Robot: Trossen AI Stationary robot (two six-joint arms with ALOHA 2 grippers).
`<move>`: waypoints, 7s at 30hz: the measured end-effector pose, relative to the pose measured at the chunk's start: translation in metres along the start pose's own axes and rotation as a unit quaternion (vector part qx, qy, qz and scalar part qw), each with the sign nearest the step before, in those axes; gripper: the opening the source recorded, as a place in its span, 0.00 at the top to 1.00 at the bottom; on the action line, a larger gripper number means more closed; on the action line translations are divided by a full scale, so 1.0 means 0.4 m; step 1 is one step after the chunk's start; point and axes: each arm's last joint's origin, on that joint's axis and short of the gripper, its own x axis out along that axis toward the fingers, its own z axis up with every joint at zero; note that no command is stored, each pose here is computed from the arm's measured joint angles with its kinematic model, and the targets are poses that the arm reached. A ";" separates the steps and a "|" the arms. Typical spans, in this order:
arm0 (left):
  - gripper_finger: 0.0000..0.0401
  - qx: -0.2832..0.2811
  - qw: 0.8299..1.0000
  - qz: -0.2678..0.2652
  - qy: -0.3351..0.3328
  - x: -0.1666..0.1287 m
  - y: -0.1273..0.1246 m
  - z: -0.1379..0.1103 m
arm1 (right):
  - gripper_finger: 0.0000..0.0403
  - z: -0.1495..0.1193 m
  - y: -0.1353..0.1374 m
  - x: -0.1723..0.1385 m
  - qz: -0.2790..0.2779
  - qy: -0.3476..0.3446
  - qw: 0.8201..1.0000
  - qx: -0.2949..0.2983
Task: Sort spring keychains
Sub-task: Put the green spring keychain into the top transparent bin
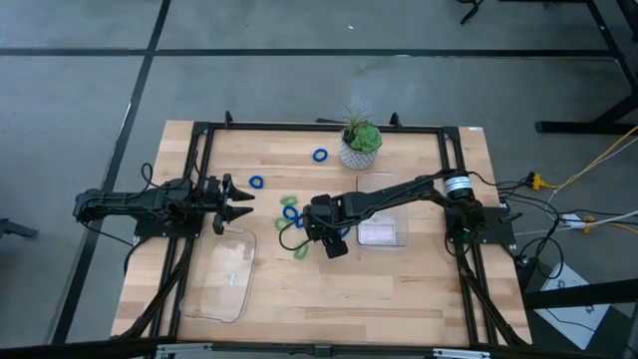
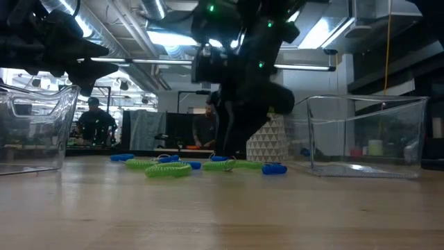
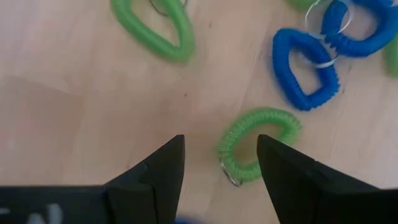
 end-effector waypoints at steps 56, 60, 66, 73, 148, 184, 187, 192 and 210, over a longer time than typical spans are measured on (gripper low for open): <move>0.52 0.000 1.000 0.000 0.000 0.000 0.000 0.000 | 0.96 0.174 -0.079 -0.481 -0.003 -0.087 0.996 0.036; 0.52 0.000 1.000 0.000 0.000 0.000 0.000 0.000 | 0.96 0.141 -0.072 -0.527 0.002 -0.071 0.996 0.047; 0.52 0.000 1.000 0.000 0.000 0.000 0.000 0.000 | 0.96 0.102 -0.063 -0.558 0.012 -0.024 0.999 0.046; 0.52 0.000 1.000 0.000 0.000 0.000 0.000 0.000 | 0.95 0.067 -0.057 -0.591 0.020 0.012 0.999 0.042; 0.52 0.000 1.000 0.001 -0.001 0.000 0.000 0.000 | 0.88 -0.448 0.051 -0.369 -0.110 -0.065 0.929 0.348; 0.52 0.000 1.000 0.001 -0.001 0.000 0.000 0.000 | 0.60 -0.447 0.061 -0.333 -0.052 -0.103 0.936 0.331; 0.52 0.000 1.000 0.001 -0.001 0.000 0.000 0.000 | 0.59 -0.434 0.057 -0.336 -0.054 -0.131 0.939 0.314; 0.52 0.000 1.000 0.001 -0.001 0.000 0.000 0.000 | 0.59 -0.403 0.050 -0.347 -0.022 -0.201 0.928 0.312; 0.52 0.000 1.000 0.001 -0.001 0.000 0.000 0.000 | 0.63 -0.298 0.028 -0.453 0.062 -0.362 0.902 0.225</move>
